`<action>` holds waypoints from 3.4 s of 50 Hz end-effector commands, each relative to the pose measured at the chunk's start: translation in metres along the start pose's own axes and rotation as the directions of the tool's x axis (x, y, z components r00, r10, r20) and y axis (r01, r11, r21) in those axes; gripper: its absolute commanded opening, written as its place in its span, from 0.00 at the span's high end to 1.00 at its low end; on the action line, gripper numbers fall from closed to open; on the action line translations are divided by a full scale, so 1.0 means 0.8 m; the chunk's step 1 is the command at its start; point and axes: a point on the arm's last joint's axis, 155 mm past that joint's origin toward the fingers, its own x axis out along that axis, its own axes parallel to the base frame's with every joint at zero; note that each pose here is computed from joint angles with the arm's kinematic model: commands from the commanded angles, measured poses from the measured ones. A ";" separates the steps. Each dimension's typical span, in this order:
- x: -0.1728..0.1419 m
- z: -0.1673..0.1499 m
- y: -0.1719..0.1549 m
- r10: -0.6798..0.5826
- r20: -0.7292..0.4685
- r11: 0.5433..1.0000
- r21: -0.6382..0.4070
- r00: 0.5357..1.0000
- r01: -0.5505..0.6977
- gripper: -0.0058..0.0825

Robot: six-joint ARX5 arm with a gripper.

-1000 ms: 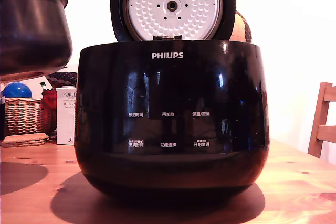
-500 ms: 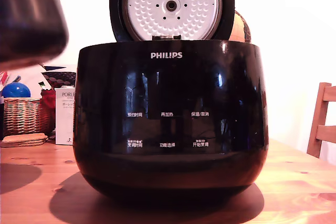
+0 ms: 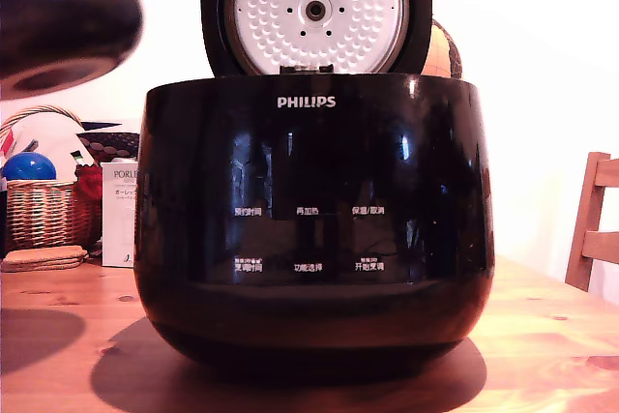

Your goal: Place the pot you are holding inside the rice cooker

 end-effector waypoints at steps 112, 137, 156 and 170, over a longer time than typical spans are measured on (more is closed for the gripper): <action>0.074 0.184 -0.083 -0.308 0.033 0.768 0.598 0.951 0.229 0.96; 0.098 0.175 -0.068 -0.217 -0.043 0.726 0.661 0.975 0.190 0.96; 0.123 0.174 -0.092 -0.256 -0.108 0.672 0.695 0.961 0.257 0.96; 0.124 0.176 -0.104 -0.277 -0.111 0.810 0.507 0.954 0.294 0.96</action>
